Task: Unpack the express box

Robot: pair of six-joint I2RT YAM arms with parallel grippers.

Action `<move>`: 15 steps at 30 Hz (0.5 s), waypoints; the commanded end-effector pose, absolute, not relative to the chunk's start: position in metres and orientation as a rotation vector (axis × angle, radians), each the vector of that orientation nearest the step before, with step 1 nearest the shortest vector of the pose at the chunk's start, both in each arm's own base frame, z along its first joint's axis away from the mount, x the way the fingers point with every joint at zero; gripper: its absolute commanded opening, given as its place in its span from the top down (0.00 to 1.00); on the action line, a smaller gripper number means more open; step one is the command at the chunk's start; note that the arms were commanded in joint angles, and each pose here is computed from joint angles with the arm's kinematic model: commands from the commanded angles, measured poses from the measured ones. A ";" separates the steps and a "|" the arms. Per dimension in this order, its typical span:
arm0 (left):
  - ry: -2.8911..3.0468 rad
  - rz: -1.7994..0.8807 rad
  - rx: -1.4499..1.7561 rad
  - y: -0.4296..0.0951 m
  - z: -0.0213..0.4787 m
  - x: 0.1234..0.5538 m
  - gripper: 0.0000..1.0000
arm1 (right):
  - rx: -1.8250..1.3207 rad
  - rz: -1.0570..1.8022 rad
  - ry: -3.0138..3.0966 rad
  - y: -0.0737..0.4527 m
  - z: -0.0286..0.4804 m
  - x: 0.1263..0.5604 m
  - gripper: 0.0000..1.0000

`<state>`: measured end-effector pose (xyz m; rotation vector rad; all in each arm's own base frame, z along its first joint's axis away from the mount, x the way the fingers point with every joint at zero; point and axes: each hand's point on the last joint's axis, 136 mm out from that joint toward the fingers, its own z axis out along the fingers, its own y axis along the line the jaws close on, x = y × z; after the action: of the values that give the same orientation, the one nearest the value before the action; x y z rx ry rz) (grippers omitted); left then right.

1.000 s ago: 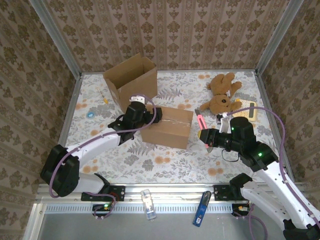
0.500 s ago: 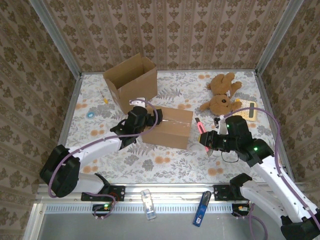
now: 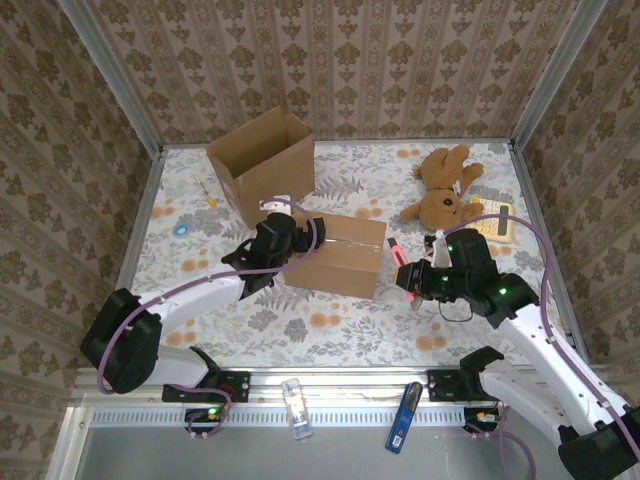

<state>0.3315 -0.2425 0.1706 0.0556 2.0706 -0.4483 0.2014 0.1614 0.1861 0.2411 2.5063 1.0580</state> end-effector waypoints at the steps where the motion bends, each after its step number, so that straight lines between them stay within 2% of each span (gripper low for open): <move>1: 2.215 -0.348 0.124 -0.235 0.124 0.315 0.00 | 0.225 1.106 2.483 0.167 0.189 0.206 1.00; 15: 2.217 -0.349 0.124 -0.236 0.123 0.316 0.00 | 0.245 1.096 2.492 0.168 0.184 0.211 1.00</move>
<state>0.3325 -0.2433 0.1699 0.0546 2.0687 -0.4488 0.2102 0.1667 0.1854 0.2312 2.4962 1.0783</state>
